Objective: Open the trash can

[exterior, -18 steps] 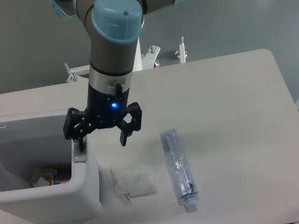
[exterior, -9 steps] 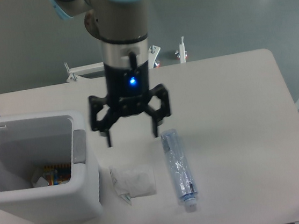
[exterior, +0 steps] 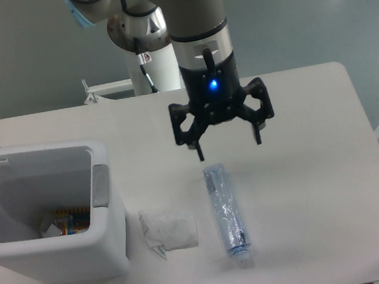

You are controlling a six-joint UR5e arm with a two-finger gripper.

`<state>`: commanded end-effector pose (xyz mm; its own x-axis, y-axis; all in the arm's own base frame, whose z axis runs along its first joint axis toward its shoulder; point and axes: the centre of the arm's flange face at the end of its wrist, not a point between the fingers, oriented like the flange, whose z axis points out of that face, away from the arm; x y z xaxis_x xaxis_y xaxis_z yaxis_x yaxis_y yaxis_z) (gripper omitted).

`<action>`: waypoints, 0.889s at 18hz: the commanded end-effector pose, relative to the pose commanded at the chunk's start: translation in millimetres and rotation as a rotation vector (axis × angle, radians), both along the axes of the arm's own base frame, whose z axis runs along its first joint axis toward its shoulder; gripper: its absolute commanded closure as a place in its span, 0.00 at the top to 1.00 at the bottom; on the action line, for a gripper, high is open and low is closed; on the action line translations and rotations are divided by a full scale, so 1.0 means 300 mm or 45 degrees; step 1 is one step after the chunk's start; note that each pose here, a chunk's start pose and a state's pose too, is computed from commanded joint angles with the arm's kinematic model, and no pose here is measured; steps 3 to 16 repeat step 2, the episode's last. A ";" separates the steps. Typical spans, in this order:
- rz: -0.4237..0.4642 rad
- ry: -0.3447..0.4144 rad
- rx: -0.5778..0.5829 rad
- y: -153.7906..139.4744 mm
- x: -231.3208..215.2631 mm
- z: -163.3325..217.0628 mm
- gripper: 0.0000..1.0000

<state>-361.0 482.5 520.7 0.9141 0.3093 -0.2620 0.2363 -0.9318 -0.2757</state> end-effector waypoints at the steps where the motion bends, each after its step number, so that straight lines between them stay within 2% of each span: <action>1: 0.008 -0.003 -0.003 -0.011 -0.010 -0.005 1.00; 16: 0.010 0.002 0.001 -0.018 -0.007 0.004 1.00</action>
